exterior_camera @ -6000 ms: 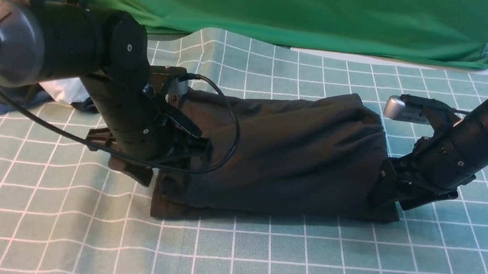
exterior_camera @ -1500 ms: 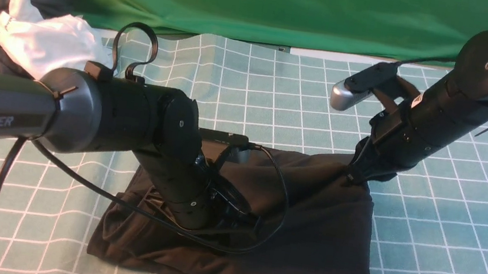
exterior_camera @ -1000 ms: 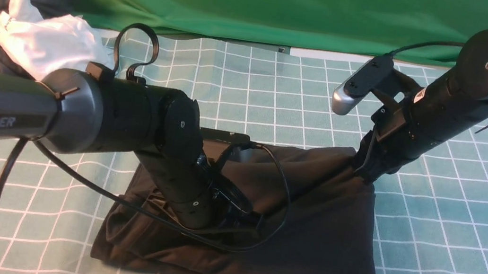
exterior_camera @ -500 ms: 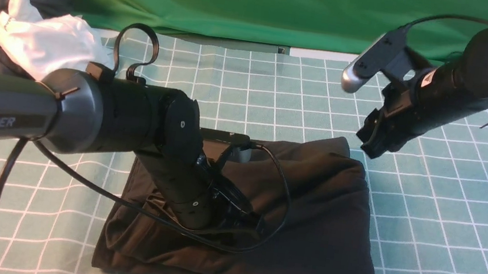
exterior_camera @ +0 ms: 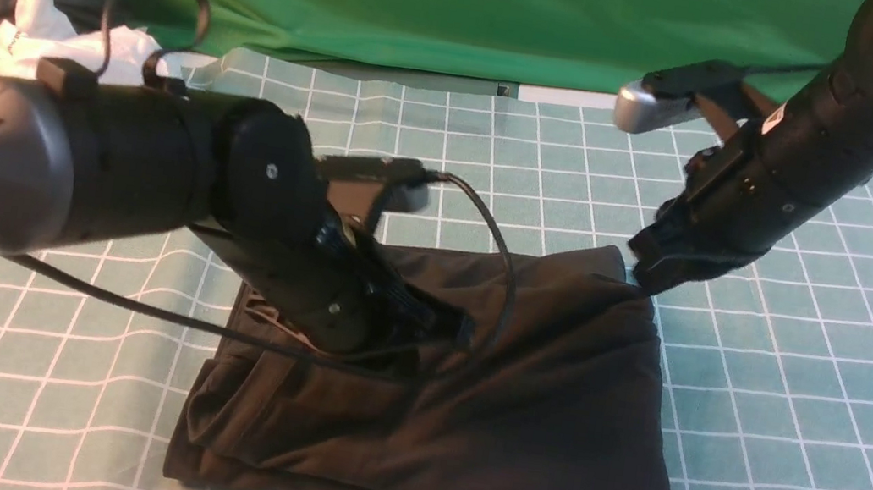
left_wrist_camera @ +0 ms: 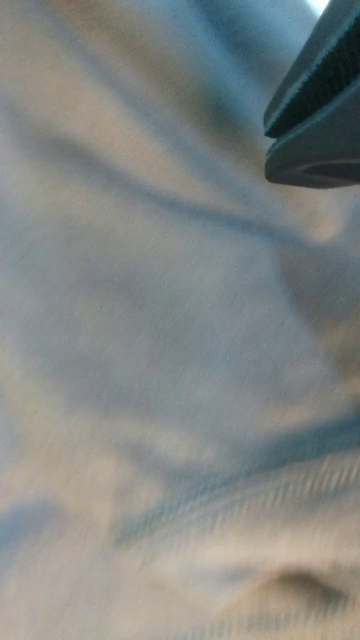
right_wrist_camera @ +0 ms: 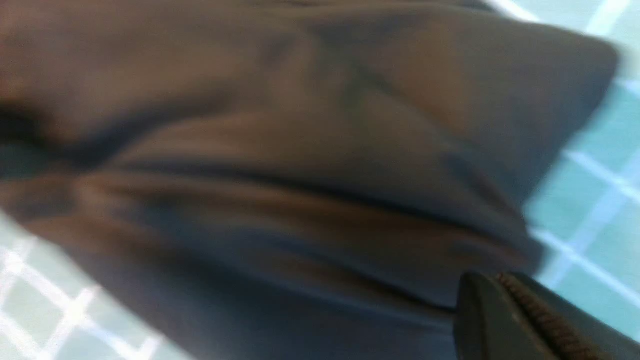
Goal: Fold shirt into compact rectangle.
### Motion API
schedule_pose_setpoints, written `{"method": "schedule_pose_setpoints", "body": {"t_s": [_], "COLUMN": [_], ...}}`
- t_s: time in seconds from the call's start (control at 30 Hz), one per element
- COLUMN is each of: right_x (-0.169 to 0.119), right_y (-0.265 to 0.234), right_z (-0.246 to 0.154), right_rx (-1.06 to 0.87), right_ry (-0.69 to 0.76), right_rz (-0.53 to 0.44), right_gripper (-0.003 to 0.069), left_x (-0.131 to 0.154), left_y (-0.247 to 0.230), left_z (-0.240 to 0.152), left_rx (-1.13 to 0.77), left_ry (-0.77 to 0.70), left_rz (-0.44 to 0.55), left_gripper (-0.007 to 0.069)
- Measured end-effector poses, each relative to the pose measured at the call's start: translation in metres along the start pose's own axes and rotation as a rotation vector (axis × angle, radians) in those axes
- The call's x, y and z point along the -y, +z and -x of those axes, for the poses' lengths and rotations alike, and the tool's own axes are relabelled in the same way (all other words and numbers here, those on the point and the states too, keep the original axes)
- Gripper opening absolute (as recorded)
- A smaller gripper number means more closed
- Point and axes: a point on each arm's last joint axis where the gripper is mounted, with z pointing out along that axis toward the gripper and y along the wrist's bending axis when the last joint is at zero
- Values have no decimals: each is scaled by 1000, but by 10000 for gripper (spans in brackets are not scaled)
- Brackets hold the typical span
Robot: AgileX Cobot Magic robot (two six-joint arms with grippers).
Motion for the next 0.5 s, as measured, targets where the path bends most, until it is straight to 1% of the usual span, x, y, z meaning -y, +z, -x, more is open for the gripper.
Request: {"method": "schedule_pose_setpoints", "body": {"t_s": [0.07,0.13,0.27,0.33,0.43,0.47,0.5], "right_x": [-3,-3,4,11,19,20,25], "right_y": [6,11,25,40,55,56,63], "right_z": [-4,-7,-12,-13,-12,-13,-12], "right_rx": [-2,-2,5,-4,-2,-4,-2], "right_ry": [7,11,37,53,70,71,83], "right_rz": [52,59,41,32,11,12,-6], "right_gripper": [19,18,18,18,18,19,20], "left_x": [-12,-19,-39,-55,-70,-70,-78], "left_y": [5,10,26,32,29,30,27], "left_z": [8,12,18,20,22,21,21], "left_rx": [32,41,36,18,5,3,-13], "left_ry": [-31,-37,-75,-121,-178,-178,-189], "left_rz": [14,24,50,72,90,91,104], "left_gripper": [6,6,6,6,6,6,6]}}
